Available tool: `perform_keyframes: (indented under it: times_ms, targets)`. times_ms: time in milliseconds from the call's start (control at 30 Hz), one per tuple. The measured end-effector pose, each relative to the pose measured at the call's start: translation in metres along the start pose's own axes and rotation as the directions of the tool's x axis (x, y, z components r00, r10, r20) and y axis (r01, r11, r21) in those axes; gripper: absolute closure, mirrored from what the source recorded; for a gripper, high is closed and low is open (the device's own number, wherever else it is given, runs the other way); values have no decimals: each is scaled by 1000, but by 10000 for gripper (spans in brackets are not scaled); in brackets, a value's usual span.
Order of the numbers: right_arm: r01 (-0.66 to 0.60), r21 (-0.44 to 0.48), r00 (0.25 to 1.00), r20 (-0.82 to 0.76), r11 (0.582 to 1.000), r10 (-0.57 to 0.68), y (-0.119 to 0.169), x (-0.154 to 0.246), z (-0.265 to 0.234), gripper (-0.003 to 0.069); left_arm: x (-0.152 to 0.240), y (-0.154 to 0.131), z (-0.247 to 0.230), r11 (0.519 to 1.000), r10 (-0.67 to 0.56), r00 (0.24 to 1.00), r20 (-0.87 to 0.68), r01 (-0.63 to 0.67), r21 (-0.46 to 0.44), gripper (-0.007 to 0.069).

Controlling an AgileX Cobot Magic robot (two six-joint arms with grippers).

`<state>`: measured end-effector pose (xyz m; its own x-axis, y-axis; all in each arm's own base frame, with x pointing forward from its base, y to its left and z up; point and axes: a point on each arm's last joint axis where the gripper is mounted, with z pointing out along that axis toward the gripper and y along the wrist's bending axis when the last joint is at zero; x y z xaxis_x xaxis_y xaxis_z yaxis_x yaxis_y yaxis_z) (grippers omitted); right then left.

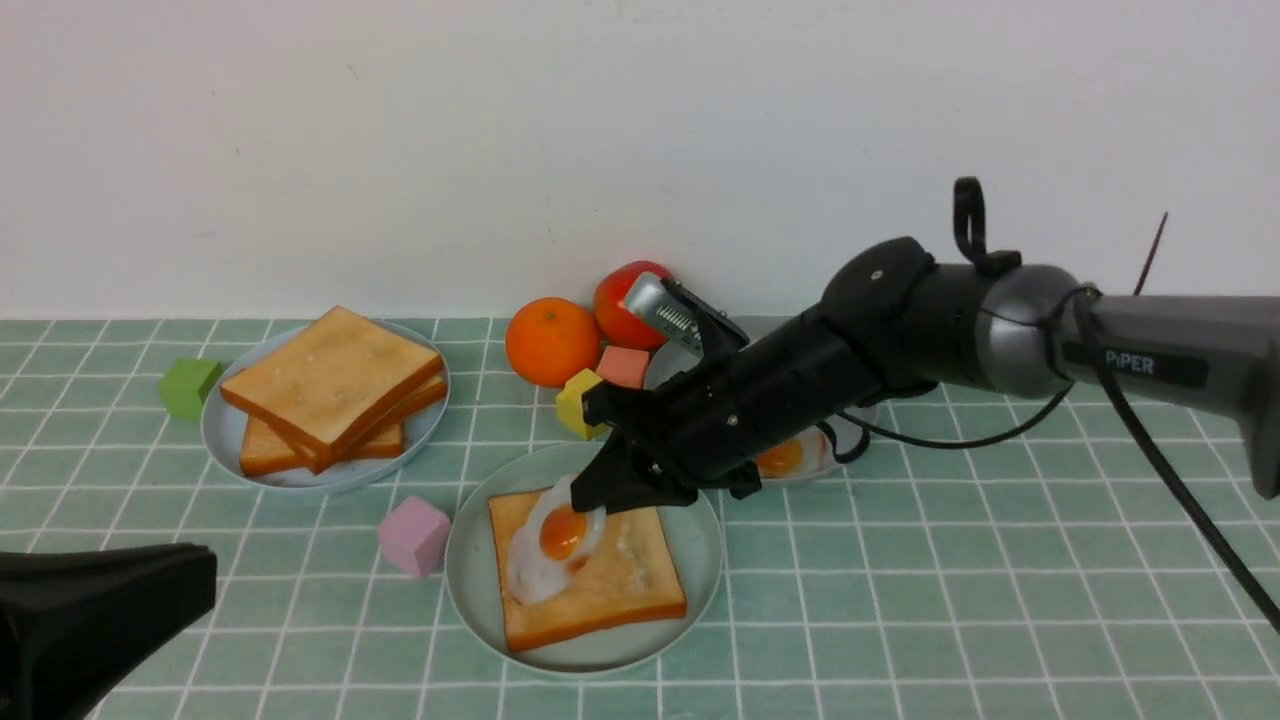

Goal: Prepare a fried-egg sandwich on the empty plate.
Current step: Use the right arm to place the fried egg on the slice of bread in the middle, then use the left arm to grab a slice of bread

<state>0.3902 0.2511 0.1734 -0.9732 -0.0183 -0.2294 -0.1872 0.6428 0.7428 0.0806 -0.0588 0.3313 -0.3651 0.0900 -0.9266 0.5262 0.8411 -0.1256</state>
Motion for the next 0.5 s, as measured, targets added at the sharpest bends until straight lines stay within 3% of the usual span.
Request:
perform_keyframes:
  times_ms: [133,300,400,500]
  targets:
    - [6,13,1000,11,1000,-6,-2,-1,0,569,0,0,0,1000,0,1000,0,0,0,638]
    - [44,71,998,33,997,-47,-10,-5,-3,389,0,0,0,1000,0,1000,0,0,0,634]
    - [60,100,998,24,993,-63,-19,-9,-12,237,1,0,0,1000,-1,1000,-9,1,-3,630]
    - [105,130,994,-11,986,-104,-19,-12,-38,189,3,0,4,1000,-21,999,-47,21,-15,629]
